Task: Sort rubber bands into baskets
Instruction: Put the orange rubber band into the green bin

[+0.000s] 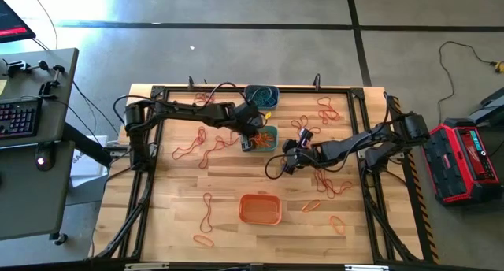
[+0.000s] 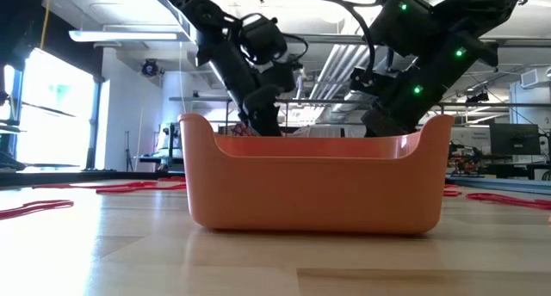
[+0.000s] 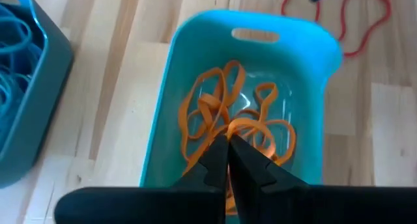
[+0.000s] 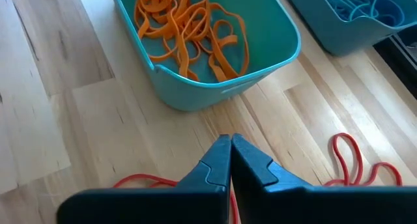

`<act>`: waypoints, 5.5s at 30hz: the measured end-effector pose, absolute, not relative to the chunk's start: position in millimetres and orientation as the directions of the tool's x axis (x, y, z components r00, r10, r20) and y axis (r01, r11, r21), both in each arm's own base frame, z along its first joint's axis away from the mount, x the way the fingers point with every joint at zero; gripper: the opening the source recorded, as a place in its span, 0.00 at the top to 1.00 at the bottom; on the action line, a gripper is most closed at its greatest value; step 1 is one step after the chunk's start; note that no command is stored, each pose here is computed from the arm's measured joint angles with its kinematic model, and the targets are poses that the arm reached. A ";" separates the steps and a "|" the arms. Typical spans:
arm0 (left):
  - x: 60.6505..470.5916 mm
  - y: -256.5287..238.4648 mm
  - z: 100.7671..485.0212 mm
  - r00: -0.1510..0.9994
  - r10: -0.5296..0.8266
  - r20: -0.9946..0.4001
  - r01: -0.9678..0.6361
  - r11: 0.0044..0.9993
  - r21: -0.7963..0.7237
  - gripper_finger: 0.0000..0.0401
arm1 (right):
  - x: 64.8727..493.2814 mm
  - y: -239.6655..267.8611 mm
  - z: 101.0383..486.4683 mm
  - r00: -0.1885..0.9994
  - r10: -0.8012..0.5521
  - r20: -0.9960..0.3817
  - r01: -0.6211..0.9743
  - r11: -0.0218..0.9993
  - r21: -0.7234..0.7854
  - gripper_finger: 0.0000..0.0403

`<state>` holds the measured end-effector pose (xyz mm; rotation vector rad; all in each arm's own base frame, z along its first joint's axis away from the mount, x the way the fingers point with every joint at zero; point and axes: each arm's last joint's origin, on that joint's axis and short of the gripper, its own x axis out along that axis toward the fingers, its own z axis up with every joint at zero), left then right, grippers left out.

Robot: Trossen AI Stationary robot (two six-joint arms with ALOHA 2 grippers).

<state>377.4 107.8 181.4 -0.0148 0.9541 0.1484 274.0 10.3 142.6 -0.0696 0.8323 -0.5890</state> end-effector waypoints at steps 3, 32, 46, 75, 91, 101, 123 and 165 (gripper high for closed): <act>379.7 106.1 177.5 0.569 0.119 -0.814 -0.128 0.990 0.054 0.99 | 274.0 10.3 142.6 0.524 -0.519 -0.676 0.467 0.838 -0.281 1.00; 386.1 39.3 184.8 0.860 0.053 -0.507 0.014 0.992 0.127 0.65 | 269.5 48.7 150.1 0.626 -0.193 -0.756 0.155 0.980 -0.123 1.00; 329.9 4.6 222.2 0.972 -0.019 -0.234 0.049 0.991 0.122 0.65 | 217.0 105.9 166.2 0.504 -0.014 -0.864 0.068 0.997 0.023 0.81; 244.1 -22.4 199.0 0.990 -0.122 -0.065 0.124 0.992 0.034 0.65 | 213.6 153.4 147.8 0.100 -0.108 -0.989 -0.027 0.993 -0.112 0.52; 243.2 -29.4 197.9 0.988 -0.134 -0.074 0.138 0.989 0.054 0.65 | 216.7 156.3 139.6 0.082 -0.099 -0.992 -0.107 0.989 -0.107 0.65; 243.2 -29.4 197.4 0.988 -0.132 -0.079 0.137 0.989 0.055 0.65 | 222.7 154.3 139.9 0.067 0.001 -0.998 -0.078 0.997 -0.004 0.98; 242.5 -26.8 188.9 0.985 -0.050 -0.166 0.059 0.997 0.049 0.65 | 279.4 79.3 171.0 0.427 -0.045 -0.903 -0.023 0.998 -0.060 1.00; 241.3 -20.8 184.4 0.965 0.159 -0.210 -0.148 0.987 0.069 0.66 | 325.6 -71.1 162.5 0.608 -0.355 -0.710 0.359 0.921 -0.153 0.72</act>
